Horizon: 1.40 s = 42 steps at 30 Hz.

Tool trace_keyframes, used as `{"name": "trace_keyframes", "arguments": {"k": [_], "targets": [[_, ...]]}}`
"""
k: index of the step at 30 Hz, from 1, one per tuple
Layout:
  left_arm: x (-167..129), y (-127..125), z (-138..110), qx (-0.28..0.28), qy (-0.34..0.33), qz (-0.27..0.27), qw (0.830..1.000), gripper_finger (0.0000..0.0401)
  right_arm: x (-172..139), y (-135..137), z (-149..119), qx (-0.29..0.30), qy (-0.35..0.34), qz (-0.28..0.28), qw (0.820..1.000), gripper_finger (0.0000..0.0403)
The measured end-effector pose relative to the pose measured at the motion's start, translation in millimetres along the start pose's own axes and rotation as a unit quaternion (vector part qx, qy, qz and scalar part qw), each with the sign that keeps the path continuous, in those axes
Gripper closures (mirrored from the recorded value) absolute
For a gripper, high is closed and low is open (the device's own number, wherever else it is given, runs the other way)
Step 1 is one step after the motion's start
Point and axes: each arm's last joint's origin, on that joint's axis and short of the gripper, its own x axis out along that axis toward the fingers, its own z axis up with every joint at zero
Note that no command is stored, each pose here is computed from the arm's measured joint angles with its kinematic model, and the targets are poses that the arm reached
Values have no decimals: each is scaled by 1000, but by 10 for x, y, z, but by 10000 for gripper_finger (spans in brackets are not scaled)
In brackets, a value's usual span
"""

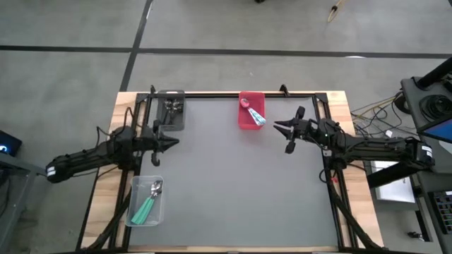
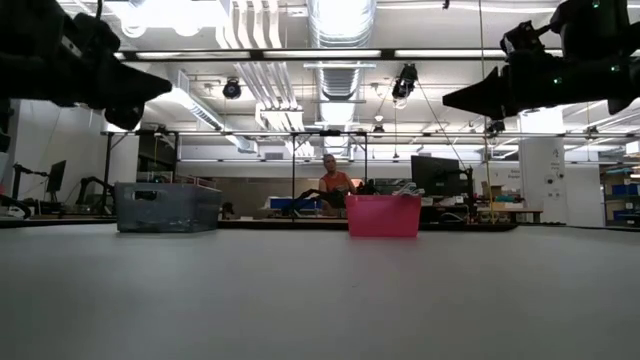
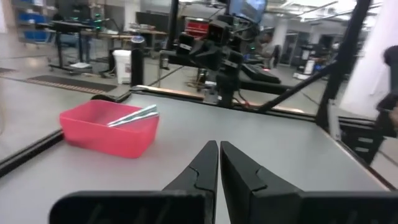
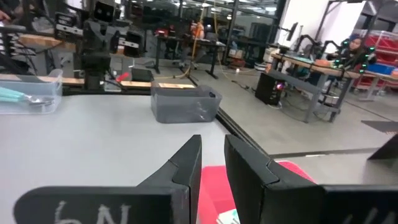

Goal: Sort silverware by color (type)
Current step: Return to Home Position

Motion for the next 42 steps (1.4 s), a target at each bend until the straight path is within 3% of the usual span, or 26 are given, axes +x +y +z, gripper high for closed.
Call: {"name": "trace_keyframes", "arguments": {"k": [4,11,22,27,29,32,35,37,39,42], "targets": [[16,1,-195,5,-1,-46,999,401,-10,18,-20,-1,-7,26,1000,342],[9,-8,-204,15,3,-62,998,401,-26,38,-56,-10,-15,48,999,342],[56,9,-270,3,42,-58,997,401,-57,69,-244,-26,39,55,997,342],[83,28,-312,9,64,-43,997,401,-61,74,-272,6,55,56,997,350],[91,40,-320,-3,73,-24,997,401,-60,66,-270,7,57,43,997,356],[96,67,-316,-19,70,21,997,401,-56,20,-240,-3,62,-26,998,362],[88,40,-303,18,65,-17,998,401,-69,-9,-303,21,94,-87,992,364],[78,27,-297,38,59,-39,997,401,-77,-14,-339,16,103,-99,990,364],[67,-1,-283,56,48,-80,994,401,-85,-4,-344,16,99,-85,991,364],[52,-32,-265,67,37,-129,989,401,-96,35,-336,21,75,-19,997,365]]}}
